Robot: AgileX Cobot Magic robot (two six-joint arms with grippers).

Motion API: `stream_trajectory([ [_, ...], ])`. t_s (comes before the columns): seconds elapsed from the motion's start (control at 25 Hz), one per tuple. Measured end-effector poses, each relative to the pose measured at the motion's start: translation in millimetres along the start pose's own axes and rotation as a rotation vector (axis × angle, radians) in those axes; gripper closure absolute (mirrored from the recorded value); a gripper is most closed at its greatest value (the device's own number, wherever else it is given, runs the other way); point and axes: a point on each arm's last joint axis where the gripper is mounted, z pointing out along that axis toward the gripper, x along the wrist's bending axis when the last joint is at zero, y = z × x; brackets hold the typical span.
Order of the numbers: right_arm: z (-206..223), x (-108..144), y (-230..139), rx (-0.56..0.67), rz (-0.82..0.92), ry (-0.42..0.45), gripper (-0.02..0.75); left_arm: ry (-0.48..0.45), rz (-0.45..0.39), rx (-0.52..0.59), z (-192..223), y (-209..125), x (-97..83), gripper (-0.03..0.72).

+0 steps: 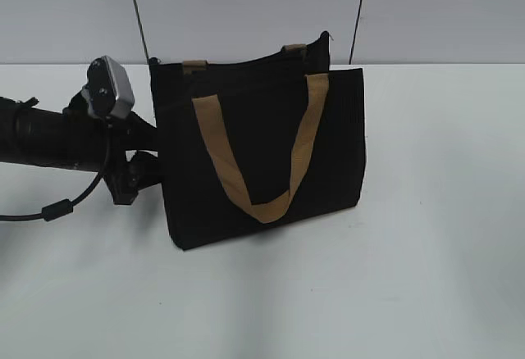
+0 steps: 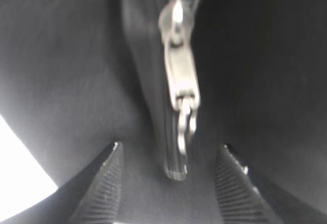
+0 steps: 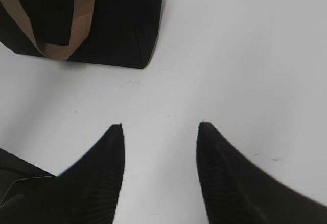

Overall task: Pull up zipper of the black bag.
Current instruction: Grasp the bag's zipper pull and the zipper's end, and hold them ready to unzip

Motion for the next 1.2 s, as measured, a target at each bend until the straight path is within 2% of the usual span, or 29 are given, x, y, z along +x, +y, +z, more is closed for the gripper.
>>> stream_trajectory([
  [0.2, 0.0, 0.0, 0.0, 0.0, 0.0, 0.0, 0.372, -0.008, -0.019, 0.007, 7.2, -1.2, 1.2, 0.262],
  [0.32, -0.2, 0.0, 0.2, -0.001, 0.0, 0.0, 0.372, -0.009, -0.028, 0.015, 8.5, -2.8, 1.0, 0.302],
  [0.4, -0.2, 0.0, 0.2, -0.001, 0.0, 0.0, 0.372, -0.007, -0.029, 0.018, 8.5, -3.0, 1.1, 0.368],
  [0.56, -0.2, -0.1, 0.4, -0.003, -0.027, -0.001, 0.372, -0.005, -0.039, 0.019, 8.3, -2.9, 1.3, 0.601],
  [0.72, -0.9, -3.0, 10.1, -0.012, -0.049, -0.004, 0.372, 0.017, -0.063, 0.013, 2.0, 4.9, 4.2, 0.611],
  [0.96, -20.1, -9.7, 52.3, -0.108, -0.086, -0.034, 0.372, 0.117, -0.044, -0.004, -23.3, 33.2, 13.7, 0.611],
  [1.08, -21.2, -12.5, 73.8, -0.141, -0.084, -0.005, 0.372, 0.168, -0.069, -0.006, -37.9, 47.0, 16.8, 0.611],
  [1.2, -14.0, -9.3, 93.4, -0.146, -0.119, 0.049, 0.372, 0.175, -0.057, 0.011, -52.5, 58.9, 14.8, 0.611],
])
